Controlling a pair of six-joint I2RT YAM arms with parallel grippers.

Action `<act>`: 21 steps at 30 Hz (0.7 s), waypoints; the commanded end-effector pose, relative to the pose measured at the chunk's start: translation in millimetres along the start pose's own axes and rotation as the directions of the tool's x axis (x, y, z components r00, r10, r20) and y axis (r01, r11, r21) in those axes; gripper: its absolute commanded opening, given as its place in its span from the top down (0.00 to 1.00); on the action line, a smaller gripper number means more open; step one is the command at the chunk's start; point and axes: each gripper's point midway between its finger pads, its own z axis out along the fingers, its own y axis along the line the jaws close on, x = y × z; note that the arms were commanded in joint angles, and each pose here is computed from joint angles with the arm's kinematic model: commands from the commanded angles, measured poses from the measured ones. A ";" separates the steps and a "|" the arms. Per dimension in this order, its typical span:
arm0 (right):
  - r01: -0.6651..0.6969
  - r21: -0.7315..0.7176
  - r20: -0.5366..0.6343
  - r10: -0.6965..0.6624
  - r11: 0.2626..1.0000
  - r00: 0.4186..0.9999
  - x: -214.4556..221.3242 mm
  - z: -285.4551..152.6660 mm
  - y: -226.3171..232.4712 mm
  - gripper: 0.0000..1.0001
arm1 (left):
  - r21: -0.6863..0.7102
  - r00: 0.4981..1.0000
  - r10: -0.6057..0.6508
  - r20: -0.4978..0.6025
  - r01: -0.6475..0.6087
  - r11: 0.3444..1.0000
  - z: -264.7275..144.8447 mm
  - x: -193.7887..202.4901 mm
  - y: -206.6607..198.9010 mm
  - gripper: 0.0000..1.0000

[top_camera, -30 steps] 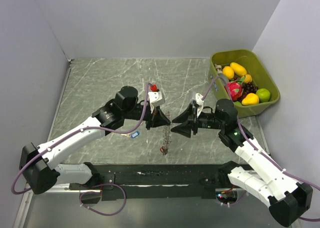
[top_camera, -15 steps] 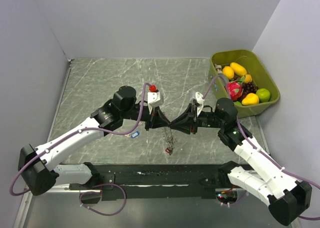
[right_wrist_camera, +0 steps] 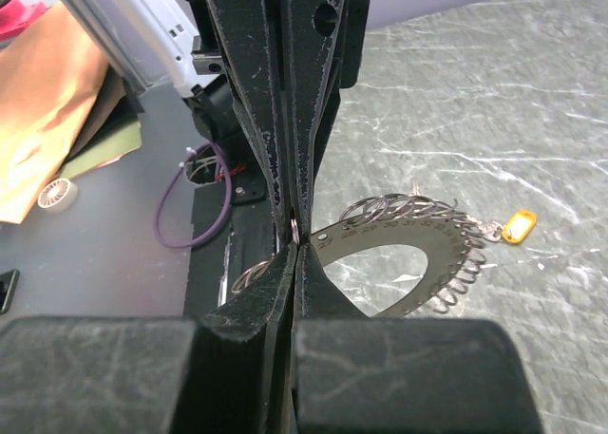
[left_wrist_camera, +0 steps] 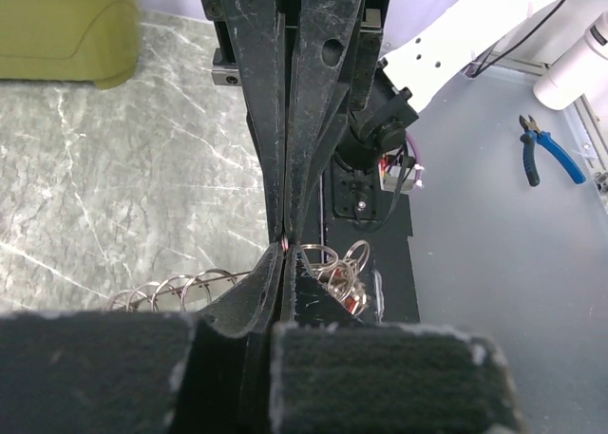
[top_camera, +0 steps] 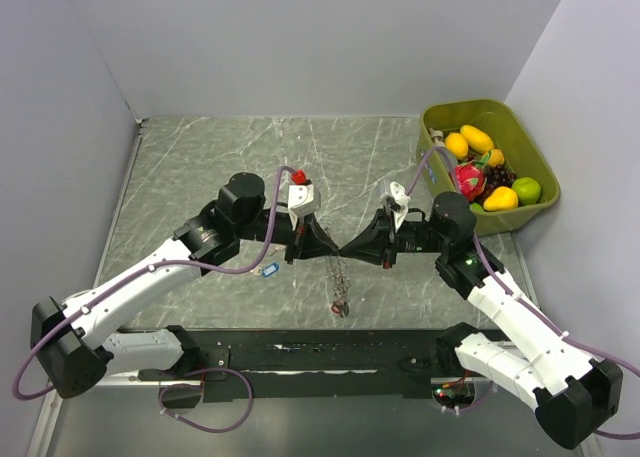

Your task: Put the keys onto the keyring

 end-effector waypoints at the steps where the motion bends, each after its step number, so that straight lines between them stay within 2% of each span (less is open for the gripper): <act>1: 0.085 -0.071 0.055 -0.082 0.994 0.995 -28.2 -1.8 20.5 1.00 | 0.042 0.990 0.100 0.097 -0.105 0.994 -3.1 -29.5 -15.0 0.99; 4: 0.091 -0.079 0.064 -0.086 0.993 0.994 -31.0 -2.1 22.7 1.00 | 0.003 0.989 0.102 0.106 -0.103 0.995 -3.5 -32.1 -8.6 0.96; 7: 0.084 -0.076 0.072 -0.078 0.994 0.994 -32.0 -1.8 22.6 1.00 | -0.062 0.983 0.111 0.146 -0.103 0.993 -6.6 -42.8 -1.4 0.85; 8: 0.079 -0.075 0.073 -0.074 0.994 0.995 -30.5 -1.3 21.6 1.00 | -0.102 0.981 0.110 0.158 -0.095 0.990 -8.1 -44.7 4.2 0.78; 10: 0.074 -0.069 0.090 -0.068 0.995 0.994 -33.5 -0.8 20.4 1.00 | -0.132 0.972 0.120 0.202 -0.094 0.987 -12.6 -55.6 4.3 0.76; 11: 0.068 -0.065 0.093 -0.061 0.996 0.994 -32.3 -0.4 19.3 1.00 | -0.142 0.970 0.120 0.213 -0.090 0.986 -13.7 -56.3 5.1 0.70; 13: 0.052 -0.057 0.093 -0.046 0.997 0.995 -31.5 0.4 17.0 1.00 | -0.173 0.962 0.124 0.244 -0.082 0.981 -17.4 -63.7 7.3 0.65; 14: 0.055 -0.058 0.098 -0.049 0.997 0.994 -31.9 0.8 17.1 1.00 | -0.184 0.962 0.120 0.247 -0.075 0.980 -17.9 -62.6 9.1 0.59; 21: 0.067 -0.026 0.114 -0.063 0.997 0.991 -34.2 -0.5 14.3 1.00 | -0.207 0.943 0.101 0.317 -0.035 0.978 -30.9 -67.0 9.4 0.51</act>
